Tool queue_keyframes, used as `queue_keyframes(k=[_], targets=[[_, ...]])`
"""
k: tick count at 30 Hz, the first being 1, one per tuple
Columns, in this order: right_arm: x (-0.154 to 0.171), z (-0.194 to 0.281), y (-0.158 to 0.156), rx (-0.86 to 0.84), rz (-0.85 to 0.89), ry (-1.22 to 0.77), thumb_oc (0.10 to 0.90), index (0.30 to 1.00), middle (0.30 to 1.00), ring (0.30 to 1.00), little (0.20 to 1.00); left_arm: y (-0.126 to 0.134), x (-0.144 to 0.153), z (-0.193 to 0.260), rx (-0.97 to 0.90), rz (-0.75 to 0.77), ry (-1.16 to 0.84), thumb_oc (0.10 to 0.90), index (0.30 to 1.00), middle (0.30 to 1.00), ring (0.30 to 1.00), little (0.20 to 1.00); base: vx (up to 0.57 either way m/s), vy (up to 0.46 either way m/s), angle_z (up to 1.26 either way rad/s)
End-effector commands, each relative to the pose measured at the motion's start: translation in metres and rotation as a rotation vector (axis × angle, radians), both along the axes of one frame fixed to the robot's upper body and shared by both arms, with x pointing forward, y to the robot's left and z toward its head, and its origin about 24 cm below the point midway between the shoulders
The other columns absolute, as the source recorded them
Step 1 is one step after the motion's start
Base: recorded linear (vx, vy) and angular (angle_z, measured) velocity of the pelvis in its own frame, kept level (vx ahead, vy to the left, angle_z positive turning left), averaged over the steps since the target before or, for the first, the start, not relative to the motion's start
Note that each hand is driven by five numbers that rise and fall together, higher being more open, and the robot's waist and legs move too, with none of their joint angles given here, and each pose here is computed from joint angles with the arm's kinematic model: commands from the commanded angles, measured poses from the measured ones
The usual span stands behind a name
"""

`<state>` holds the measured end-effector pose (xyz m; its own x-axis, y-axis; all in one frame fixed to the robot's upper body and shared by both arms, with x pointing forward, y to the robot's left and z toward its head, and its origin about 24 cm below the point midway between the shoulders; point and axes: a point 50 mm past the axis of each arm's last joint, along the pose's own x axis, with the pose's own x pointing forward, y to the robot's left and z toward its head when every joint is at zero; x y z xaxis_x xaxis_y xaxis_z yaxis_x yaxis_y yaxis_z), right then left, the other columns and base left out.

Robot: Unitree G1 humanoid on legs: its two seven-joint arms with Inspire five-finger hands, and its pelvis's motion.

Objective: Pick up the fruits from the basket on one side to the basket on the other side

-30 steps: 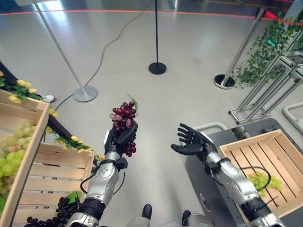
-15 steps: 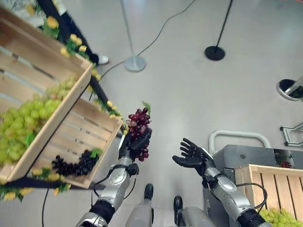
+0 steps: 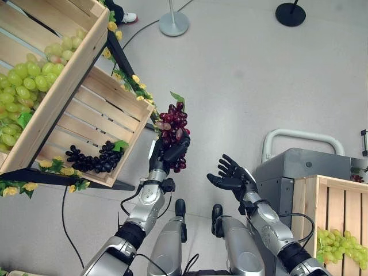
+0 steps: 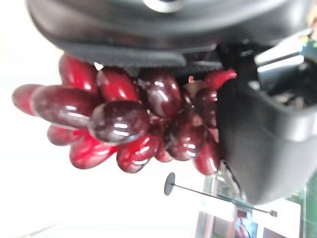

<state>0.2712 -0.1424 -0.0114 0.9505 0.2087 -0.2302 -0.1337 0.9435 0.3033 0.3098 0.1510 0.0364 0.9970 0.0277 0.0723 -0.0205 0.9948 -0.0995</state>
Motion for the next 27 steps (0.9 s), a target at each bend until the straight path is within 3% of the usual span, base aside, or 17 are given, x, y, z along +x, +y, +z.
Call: queue_keyframes(k=[1, 12, 19, 27], targets=[[0.014, 0.038, 0.009, 0.058, -0.012, -0.190, 0.800, 0.900, 0.900, 0.900, 0.900, 0.005, 0.013, 0.081, -0.061, 0.081, -0.447, 0.400, 0.300, 0.300, 0.300, 0.300, -0.09, 0.112, 0.00], [0.015, 0.041, -0.003, 0.034, -0.031, -0.178, 0.800, 0.900, 0.900, 0.900, 0.900, 0.055, 0.013, 0.106, 0.070, 0.418, -0.569, 0.400, 0.300, 0.300, 0.300, 0.300, -0.05, 0.071, 0.08], [0.016, 0.045, -0.021, -0.018, -0.035, -0.167, 0.800, 0.900, 0.900, 0.900, 0.900, 0.104, 0.016, 0.121, 0.151, 0.602, -0.560, 0.400, 0.300, 0.300, 0.300, 0.300, -0.01, 0.100, -0.08], [0.010, 0.040, -0.036, -0.072, -0.048, -0.140, 0.800, 0.900, 0.900, 0.900, 0.900, 0.148, 0.010, 0.130, 0.087, 0.748, -0.518, 0.400, 0.300, 0.300, 0.300, 0.300, 0.06, 0.072, -0.02]])
